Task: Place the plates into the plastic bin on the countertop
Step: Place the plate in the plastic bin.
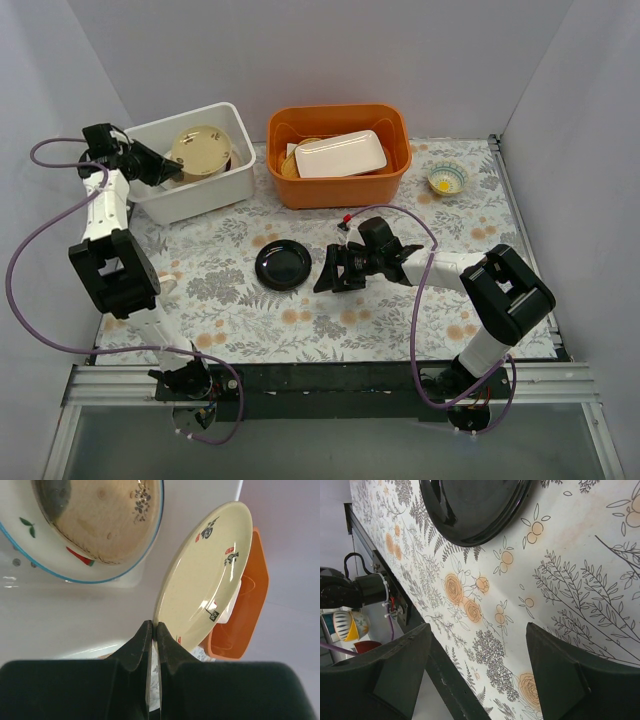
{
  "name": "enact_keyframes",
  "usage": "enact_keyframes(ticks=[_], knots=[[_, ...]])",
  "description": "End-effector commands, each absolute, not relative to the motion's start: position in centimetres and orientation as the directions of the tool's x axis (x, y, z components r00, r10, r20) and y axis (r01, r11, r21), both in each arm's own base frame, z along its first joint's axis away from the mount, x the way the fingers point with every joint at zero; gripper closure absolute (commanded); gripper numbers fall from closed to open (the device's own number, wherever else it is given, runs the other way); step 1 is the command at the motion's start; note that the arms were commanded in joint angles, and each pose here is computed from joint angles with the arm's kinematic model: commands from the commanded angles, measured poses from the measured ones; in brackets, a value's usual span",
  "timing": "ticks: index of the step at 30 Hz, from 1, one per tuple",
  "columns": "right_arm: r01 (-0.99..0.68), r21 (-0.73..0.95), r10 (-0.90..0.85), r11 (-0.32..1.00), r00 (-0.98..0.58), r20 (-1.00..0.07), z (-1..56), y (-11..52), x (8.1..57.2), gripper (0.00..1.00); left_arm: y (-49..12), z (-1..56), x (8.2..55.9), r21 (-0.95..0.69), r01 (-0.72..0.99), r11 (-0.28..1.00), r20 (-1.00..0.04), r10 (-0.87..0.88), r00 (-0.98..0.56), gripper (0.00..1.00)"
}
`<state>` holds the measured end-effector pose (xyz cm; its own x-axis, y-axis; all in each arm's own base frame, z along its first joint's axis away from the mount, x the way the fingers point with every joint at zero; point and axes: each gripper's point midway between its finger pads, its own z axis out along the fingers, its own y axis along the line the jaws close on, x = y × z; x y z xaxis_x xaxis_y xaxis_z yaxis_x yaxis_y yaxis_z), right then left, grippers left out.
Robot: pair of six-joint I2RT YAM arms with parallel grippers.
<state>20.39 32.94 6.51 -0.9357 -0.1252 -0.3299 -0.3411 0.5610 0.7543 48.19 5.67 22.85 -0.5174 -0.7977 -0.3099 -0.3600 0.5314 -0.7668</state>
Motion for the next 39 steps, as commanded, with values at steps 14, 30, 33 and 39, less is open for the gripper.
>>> enact_keyframes(ticks=[14, 30, 33, 39], knots=[[-0.377, 0.746, -0.134, 0.549, -0.921, -0.366, 7.2, 33.4, 21.4, 0.17, 8.9, 21.4, 51.6, -0.753, -0.411, 0.514, -0.325, -0.834, -0.446, 1.00], [-0.377, 0.744, -0.140, 0.552, -0.921, -0.363, 7.0, 33.5, 21.5, 0.17, 9.0, 17.5, 51.0, -0.720, -0.477, 0.503, -0.284, -0.842, -0.459, 0.70], [-0.377, 0.743, -0.141, 0.554, -0.921, -0.362, 6.9, 33.5, 21.5, 0.17, 8.9, 17.4, 50.8, -0.718, -0.477, 0.507, -0.285, -0.839, -0.464, 0.64], [-0.377, 0.745, -0.140, 0.550, -0.921, -0.362, 7.0, 33.5, 21.5, 0.17, 8.8, 19.5, 50.4, -0.725, -0.443, 0.527, -0.326, -0.830, -0.453, 0.33]])
